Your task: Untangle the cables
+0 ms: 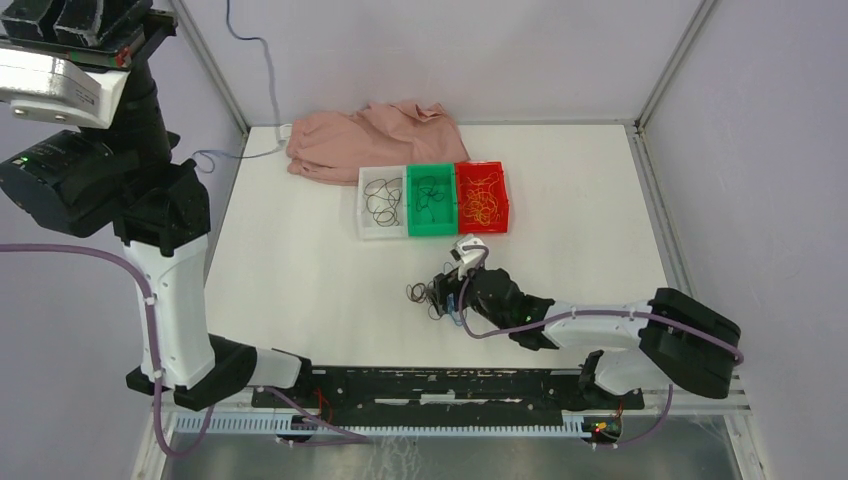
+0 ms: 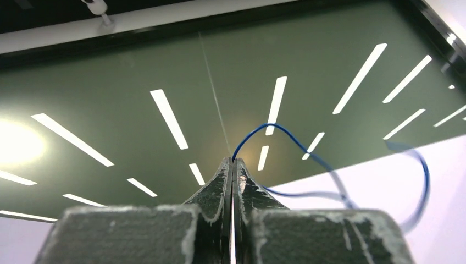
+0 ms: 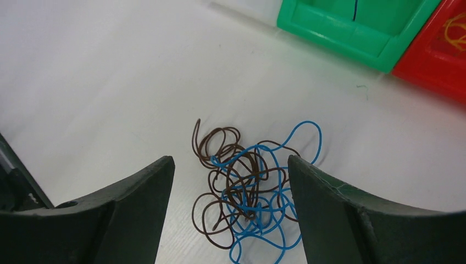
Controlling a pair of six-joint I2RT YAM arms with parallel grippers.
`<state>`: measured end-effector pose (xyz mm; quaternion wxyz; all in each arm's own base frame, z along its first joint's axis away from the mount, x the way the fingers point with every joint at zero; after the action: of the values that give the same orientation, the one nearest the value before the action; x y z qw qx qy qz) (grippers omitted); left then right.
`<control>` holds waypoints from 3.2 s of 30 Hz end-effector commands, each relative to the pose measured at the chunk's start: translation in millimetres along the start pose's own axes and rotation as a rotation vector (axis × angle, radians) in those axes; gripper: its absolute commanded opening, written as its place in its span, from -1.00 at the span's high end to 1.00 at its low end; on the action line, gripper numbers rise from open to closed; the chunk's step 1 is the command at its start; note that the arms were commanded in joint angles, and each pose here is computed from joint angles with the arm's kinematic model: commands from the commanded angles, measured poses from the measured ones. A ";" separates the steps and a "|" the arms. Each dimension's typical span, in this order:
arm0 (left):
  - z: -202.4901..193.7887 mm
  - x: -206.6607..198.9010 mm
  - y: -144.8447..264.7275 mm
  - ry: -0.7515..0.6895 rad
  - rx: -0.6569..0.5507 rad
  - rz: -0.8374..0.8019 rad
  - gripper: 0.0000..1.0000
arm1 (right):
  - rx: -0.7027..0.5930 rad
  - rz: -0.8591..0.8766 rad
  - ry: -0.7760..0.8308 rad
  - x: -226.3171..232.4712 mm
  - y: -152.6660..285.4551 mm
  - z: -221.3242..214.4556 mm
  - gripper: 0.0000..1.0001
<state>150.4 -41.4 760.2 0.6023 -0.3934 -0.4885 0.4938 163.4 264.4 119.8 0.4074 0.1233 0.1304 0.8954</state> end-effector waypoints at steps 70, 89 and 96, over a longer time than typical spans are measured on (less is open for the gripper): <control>-209.7 -178.1 104.4 0.450 0.556 -0.638 0.94 | -0.236 -0.318 0.020 -98.9 -40.3 227.8 0.22; -271.3 -198.9 133.3 0.354 0.647 -0.629 0.94 | -0.166 -0.414 -0.043 -125.3 -45.4 196.2 0.22; -303.4 -200.1 172.4 0.286 0.890 -0.604 0.94 | -0.111 -0.478 -0.097 -140.8 -33.1 170.9 -0.17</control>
<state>388.3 -206.7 515.1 0.8988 -0.0664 -0.2534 0.3514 337.7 215.8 240.5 0.5963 0.1012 0.1164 0.7878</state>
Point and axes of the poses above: each gripper's point midway between its finger pads, its own y axis back along the fingers, its own x axis along the line the jaws close on, z = x × y, the point moved 8 cm from there along y, back along the fingers, and after that the axes turned 5 degrees about y, right-handed, at the moved point
